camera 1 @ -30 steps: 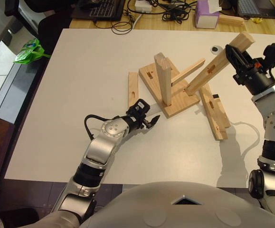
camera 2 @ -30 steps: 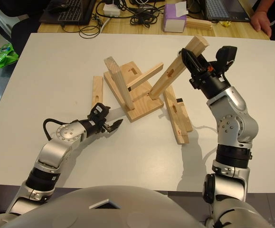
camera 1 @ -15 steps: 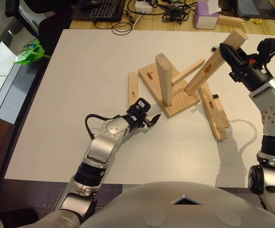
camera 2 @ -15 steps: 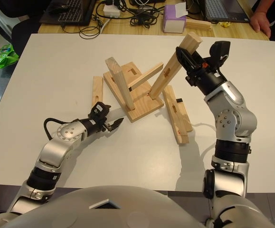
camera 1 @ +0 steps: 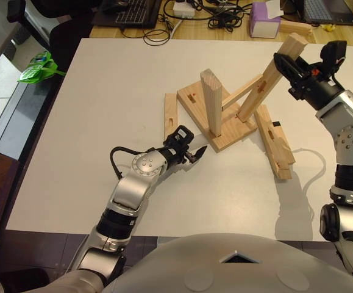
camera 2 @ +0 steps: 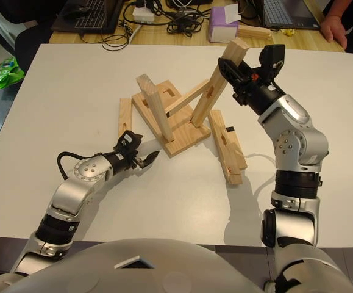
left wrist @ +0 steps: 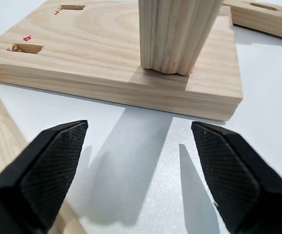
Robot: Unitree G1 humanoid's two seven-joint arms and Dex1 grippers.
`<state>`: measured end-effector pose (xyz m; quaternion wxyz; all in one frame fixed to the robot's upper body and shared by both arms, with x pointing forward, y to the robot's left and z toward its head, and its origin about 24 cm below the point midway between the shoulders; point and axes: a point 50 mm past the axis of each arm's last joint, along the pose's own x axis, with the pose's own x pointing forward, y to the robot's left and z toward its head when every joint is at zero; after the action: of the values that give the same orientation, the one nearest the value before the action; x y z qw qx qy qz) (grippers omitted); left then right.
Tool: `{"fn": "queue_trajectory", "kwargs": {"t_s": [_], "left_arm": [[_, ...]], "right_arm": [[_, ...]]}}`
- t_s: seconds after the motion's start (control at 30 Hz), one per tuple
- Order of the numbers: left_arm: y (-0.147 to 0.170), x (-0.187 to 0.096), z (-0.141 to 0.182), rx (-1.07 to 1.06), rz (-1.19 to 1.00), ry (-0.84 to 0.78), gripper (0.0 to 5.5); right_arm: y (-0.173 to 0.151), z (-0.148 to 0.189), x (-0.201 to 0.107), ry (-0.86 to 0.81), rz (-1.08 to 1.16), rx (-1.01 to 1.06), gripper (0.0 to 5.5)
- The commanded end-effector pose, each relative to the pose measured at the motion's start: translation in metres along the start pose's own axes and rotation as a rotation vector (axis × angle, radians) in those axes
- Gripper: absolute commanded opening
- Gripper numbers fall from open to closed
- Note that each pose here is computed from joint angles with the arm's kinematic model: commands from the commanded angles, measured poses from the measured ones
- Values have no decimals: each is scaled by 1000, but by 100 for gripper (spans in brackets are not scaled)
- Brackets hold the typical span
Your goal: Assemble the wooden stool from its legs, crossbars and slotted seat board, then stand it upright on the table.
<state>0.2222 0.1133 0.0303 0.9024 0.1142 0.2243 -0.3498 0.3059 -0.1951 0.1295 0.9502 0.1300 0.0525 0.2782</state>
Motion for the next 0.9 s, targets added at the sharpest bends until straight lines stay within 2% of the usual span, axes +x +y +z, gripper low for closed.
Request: {"fn": "queue_trajectory", "kwargs": {"t_s": [0.03, 0.27, 0.4, 0.5, 0.57, 0.7, 0.9], "left_arm": [[2, 0, 1, 13, 17, -2, 393], [3, 1, 6, 35, 30, -35, 393], [20, -9, 50, 66, 127, -284, 393], [43, -23, 79, 81, 237, -429, 393], [52, -30, 93, 77, 231, -489, 393], [42, -33, 88, 85, 30, -411, 393], [78, -42, 76, 214, 274, -222, 393]], "right_arm": [[-13, -34, -7, 164, -95, 76, 102], [-14, -31, -2, 163, -96, 78, 102], [-12, -27, -1, 160, -74, 67, 102], [-12, -27, -2, 154, -71, 71, 102], [-11, -28, -2, 154, -68, 71, 102], [-10, -29, -1, 151, -64, 67, 102], [-8, -30, -2, 136, -64, 66, 102]]}}
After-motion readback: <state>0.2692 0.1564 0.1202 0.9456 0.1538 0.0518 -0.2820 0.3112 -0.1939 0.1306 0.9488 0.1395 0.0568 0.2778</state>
